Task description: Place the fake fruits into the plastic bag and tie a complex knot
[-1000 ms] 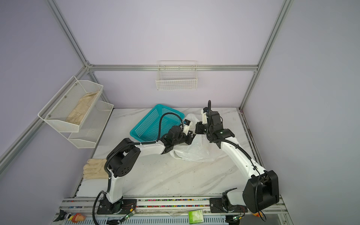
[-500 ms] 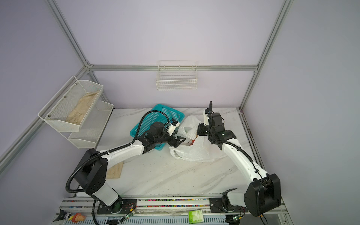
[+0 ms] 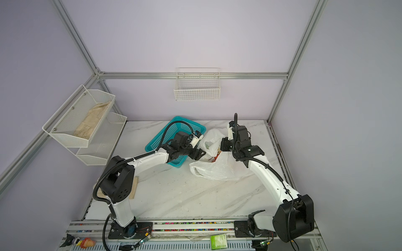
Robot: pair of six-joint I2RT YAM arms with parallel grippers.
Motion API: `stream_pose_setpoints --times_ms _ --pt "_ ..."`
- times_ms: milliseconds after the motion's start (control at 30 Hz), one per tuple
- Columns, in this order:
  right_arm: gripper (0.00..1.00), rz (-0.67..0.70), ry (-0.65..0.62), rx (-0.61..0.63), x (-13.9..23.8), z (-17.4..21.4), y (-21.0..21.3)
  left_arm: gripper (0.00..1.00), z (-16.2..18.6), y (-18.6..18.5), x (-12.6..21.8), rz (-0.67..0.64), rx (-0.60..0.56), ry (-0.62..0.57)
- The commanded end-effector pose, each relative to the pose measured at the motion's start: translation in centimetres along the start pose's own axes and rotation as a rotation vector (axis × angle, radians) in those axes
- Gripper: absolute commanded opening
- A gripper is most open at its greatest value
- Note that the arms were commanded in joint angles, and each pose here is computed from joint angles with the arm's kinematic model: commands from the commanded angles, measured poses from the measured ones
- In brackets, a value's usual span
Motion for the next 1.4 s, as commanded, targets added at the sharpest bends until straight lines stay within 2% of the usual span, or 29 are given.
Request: stream_pose_setpoints --times_ms 0,100,267,433,600,767,967,1000,1133,1267,1367 --pt "0.00 0.006 -0.008 0.011 0.7 0.1 -0.2 0.80 -5.5 -1.4 1.1 0.031 -0.024 -0.108" --pt "0.00 0.007 -0.008 0.010 0.6 0.1 -0.2 0.85 -6.2 -1.4 0.7 0.037 -0.022 -0.116" --pt "0.00 0.002 -0.002 0.013 0.4 0.4 -0.2 0.87 -7.3 -1.7 0.2 0.059 -0.010 -0.133" --pt "0.00 0.006 -0.008 0.015 0.7 0.2 -0.2 0.80 -7.7 -1.3 -0.9 0.046 0.001 -0.116" --pt "0.00 0.010 -0.021 0.019 0.8 -0.2 -0.2 0.66 -7.6 -1.4 -1.4 0.058 0.006 -0.098" --pt "0.00 0.026 -0.037 0.030 0.7 -1.0 -0.4 0.32 -7.7 -2.5 -0.4 0.106 0.012 -0.094" --pt "0.00 0.060 -0.055 0.035 0.4 -2.2 -0.8 0.03 -7.7 -6.3 4.4 0.275 0.051 -0.109" --pt "0.00 0.049 -0.058 0.036 0.4 -2.5 -0.6 0.00 -7.7 -7.0 5.2 0.312 0.061 -0.112" --pt "0.00 0.022 -0.070 0.018 -0.4 -3.6 -0.1 0.00 -8.1 -9.7 8.5 0.460 0.155 -0.100" --pt "0.00 0.008 -0.020 0.014 -3.5 -4.0 -0.1 0.00 -8.9 -9.5 9.7 0.453 0.268 -0.112" --pt "0.10 0.020 0.004 0.016 -5.0 -4.3 -0.4 0.00 -10.0 -8.2 10.2 0.412 0.373 -0.150"
Point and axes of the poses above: each gripper's point midway between its finger pads, its own x axis back along the fingers, its own y axis along the line the jaws close on, z = x × y, the point moved 2 cm from there along x, back along the fingers, and after that the axes turned 9 degrees about x, right-handed, at the moved point
